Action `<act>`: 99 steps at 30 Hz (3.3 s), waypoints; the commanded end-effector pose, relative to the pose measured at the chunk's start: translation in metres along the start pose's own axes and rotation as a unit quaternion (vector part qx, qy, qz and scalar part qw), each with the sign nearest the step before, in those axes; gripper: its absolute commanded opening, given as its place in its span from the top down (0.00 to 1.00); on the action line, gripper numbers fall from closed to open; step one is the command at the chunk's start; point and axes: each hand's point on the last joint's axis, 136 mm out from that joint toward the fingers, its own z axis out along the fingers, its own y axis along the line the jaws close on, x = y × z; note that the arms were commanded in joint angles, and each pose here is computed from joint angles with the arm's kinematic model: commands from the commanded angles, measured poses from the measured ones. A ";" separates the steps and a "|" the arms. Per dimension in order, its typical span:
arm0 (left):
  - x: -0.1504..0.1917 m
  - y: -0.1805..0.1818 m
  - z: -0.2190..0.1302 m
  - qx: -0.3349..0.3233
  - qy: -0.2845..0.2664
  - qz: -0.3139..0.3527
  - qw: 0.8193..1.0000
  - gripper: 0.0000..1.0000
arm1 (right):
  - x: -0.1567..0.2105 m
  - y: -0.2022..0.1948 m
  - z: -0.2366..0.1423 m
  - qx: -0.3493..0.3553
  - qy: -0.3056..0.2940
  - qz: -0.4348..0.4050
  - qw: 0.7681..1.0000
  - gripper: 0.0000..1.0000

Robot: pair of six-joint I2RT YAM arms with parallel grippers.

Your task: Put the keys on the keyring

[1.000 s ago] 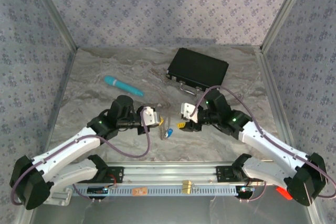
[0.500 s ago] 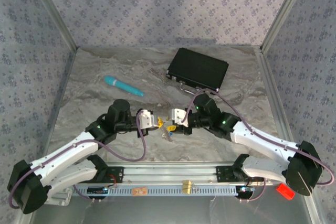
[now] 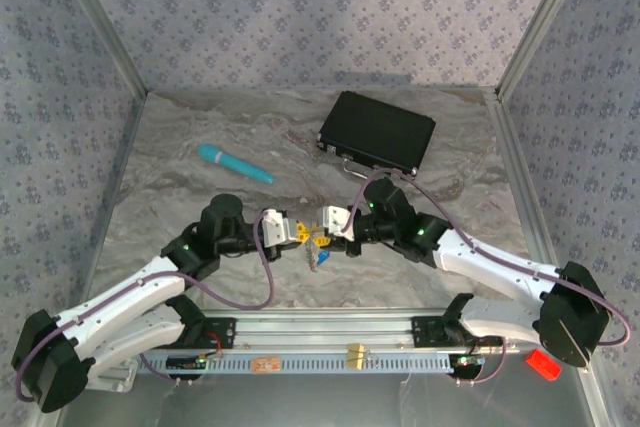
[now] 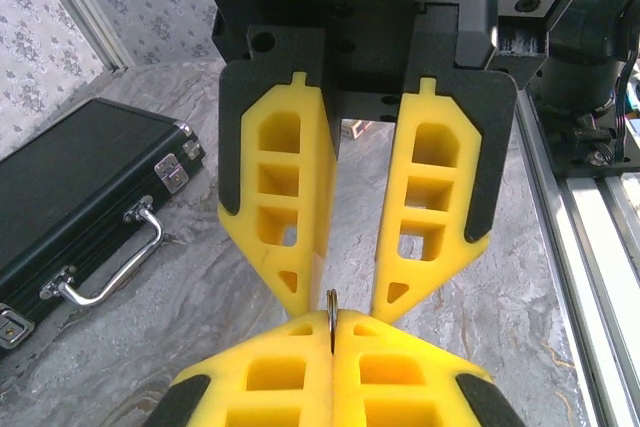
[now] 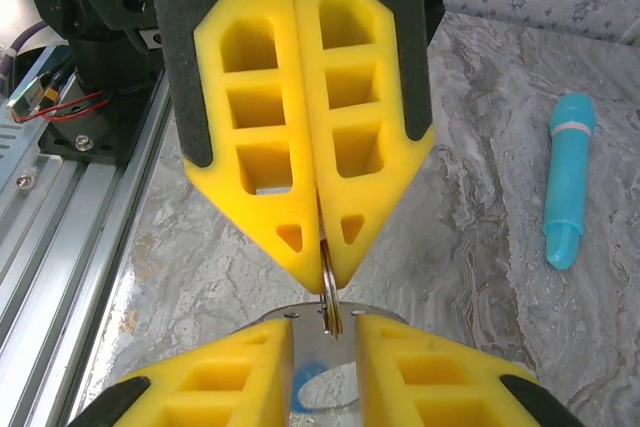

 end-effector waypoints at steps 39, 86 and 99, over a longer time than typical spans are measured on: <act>-0.004 0.008 -0.006 -0.035 0.004 -0.014 0.999 0.71 | -0.003 -0.010 -0.024 -0.019 0.196 -0.062 0.978 1.00; -0.037 0.004 -0.008 -0.032 -0.177 -0.068 0.981 1.00 | -0.029 -0.013 -0.028 0.012 -0.078 0.064 0.995 0.67; -0.038 0.003 -0.006 -0.025 -0.184 -0.074 0.980 1.00 | -0.034 -0.014 -0.019 -0.003 -0.090 0.062 0.994 0.80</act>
